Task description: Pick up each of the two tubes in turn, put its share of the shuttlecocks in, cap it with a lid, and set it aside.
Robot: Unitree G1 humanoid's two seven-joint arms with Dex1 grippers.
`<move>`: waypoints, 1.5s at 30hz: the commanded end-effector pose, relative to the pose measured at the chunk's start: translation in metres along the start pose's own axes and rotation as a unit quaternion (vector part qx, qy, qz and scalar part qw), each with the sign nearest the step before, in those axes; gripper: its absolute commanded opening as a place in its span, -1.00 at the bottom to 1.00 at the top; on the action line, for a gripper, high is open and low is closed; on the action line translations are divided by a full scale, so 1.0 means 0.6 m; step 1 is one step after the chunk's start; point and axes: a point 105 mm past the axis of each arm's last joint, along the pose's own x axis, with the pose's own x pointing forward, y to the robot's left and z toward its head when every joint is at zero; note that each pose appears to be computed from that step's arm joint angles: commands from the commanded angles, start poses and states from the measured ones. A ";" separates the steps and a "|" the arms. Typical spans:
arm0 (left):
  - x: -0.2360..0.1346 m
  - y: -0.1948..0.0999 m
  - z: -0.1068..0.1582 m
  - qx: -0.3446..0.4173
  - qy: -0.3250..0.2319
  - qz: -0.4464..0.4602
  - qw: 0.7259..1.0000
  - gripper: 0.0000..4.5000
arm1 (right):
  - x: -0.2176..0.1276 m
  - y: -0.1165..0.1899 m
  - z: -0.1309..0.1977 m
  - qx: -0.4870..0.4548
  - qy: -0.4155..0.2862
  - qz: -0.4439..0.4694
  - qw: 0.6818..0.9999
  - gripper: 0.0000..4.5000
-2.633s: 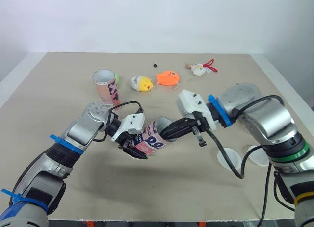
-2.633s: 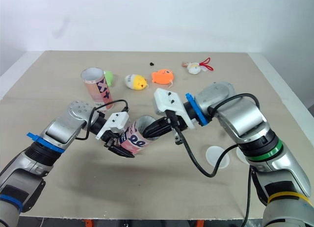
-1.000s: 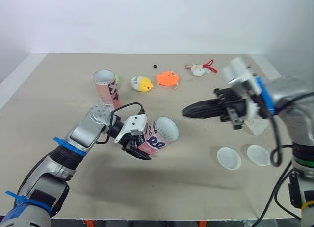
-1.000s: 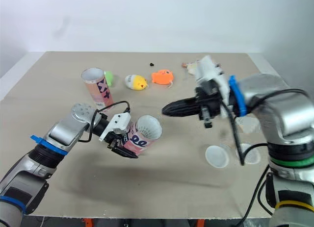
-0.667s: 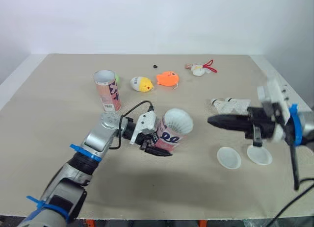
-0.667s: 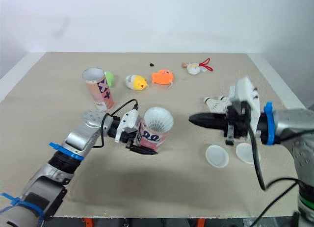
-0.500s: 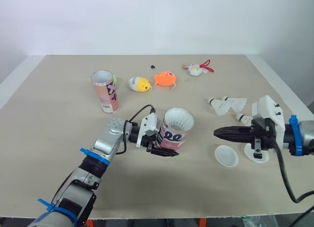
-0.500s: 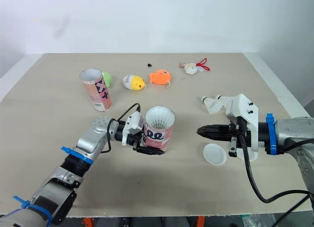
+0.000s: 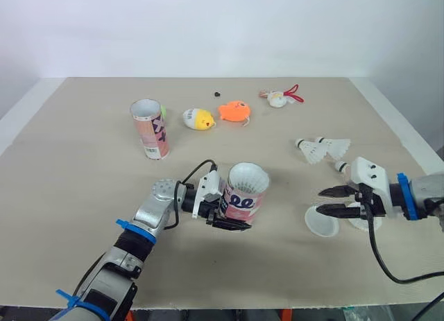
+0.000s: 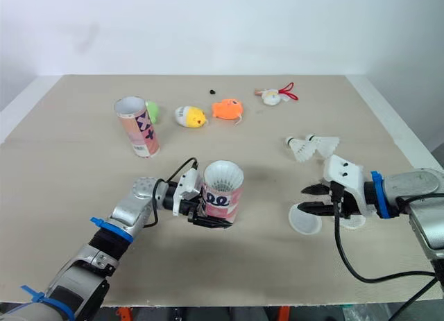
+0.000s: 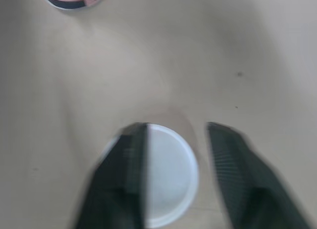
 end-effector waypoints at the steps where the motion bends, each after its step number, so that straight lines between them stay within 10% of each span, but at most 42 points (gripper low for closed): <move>1: 0.003 -0.005 0.020 0.020 -0.016 -0.005 1.000 0.44 | -0.015 -0.007 -0.003 -0.011 0.023 0.015 1.000 0.81; 22: 0.012 -0.009 0.008 0.077 -0.011 0.011 0.997 0.44 | 0.017 -0.034 -0.031 -0.007 0.100 0.058 0.993 0.99; 25: 0.012 -0.008 0.009 0.079 -0.011 0.012 0.997 0.44 | 0.018 -0.026 -0.032 -0.011 0.106 0.067 0.992 0.61; 32: 0.011 -0.003 0.010 0.083 -0.006 0.012 0.996 0.44 | 0.020 -0.021 -0.033 -0.036 0.124 0.073 0.989 -0.99; 45: 0.004 0.005 0.015 0.086 -0.005 0.022 0.996 0.44 | 0.037 -0.025 -0.020 -0.066 0.121 0.060 0.989 -0.99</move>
